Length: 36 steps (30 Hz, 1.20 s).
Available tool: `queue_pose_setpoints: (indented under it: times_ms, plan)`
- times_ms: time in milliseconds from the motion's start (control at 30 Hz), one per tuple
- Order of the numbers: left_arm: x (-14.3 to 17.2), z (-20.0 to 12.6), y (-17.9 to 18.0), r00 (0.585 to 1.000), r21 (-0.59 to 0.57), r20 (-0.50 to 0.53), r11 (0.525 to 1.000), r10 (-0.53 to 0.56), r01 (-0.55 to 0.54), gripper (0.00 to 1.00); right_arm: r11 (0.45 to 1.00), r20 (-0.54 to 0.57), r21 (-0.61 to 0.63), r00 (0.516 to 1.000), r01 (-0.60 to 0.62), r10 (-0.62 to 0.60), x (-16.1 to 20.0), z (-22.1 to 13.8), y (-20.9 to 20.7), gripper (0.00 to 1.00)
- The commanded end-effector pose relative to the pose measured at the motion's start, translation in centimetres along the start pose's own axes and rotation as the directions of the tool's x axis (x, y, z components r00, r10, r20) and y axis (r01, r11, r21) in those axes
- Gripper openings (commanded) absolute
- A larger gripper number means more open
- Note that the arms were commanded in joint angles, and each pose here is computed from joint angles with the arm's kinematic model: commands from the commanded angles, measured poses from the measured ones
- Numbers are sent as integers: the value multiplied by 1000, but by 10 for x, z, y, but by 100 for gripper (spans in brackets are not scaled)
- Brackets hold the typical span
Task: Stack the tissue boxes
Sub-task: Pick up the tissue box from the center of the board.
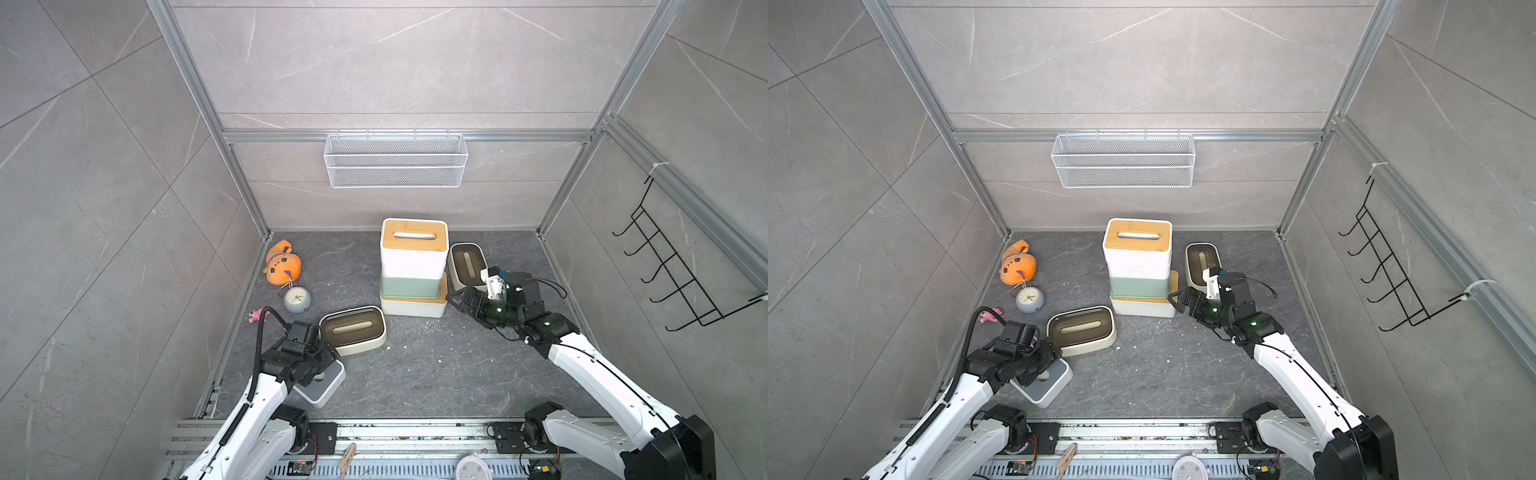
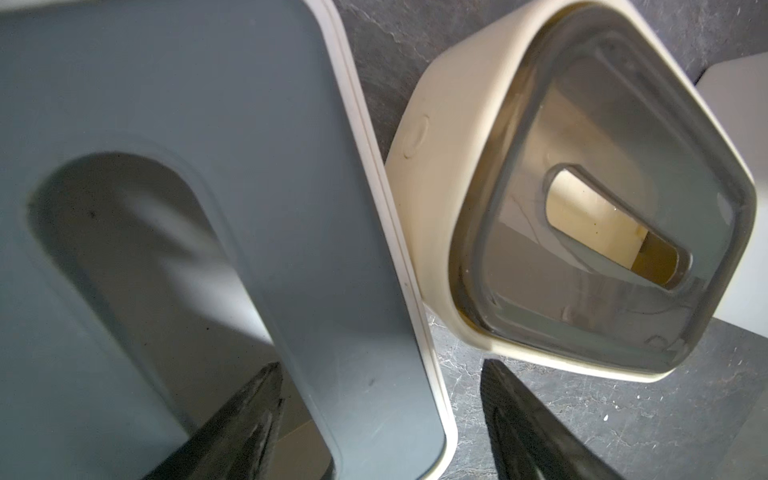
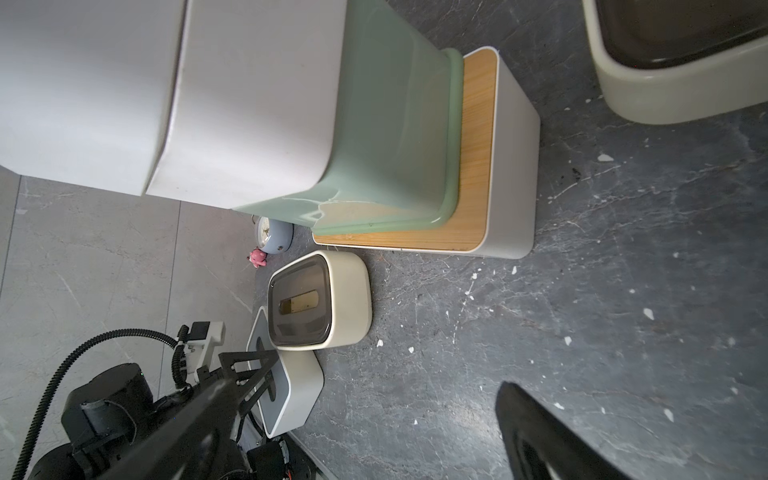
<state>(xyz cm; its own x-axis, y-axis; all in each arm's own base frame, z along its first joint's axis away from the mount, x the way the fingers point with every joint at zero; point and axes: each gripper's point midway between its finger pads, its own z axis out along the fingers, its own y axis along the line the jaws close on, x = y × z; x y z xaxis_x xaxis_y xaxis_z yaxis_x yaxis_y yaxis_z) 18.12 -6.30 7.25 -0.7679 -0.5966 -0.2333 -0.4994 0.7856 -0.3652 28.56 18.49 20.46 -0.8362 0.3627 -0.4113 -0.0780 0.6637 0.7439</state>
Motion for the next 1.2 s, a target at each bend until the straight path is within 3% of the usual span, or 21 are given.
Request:
queue_pose_setpoints:
  times_ms: [0,467,1167]
  plan:
    - [-1,-1,2,1000,-28,2,1000,4,-4,77,1000,-7,6,1000,-12,12,6,1,-4,100]
    - [3,12,4,999,-70,-32,997,21,-23,66,996,18,-65,998,60,-59,8,-18,15,100]
    - [-7,8,7,997,-131,-14,988,79,-80,34,997,-3,-69,999,38,-38,14,-13,10,100]
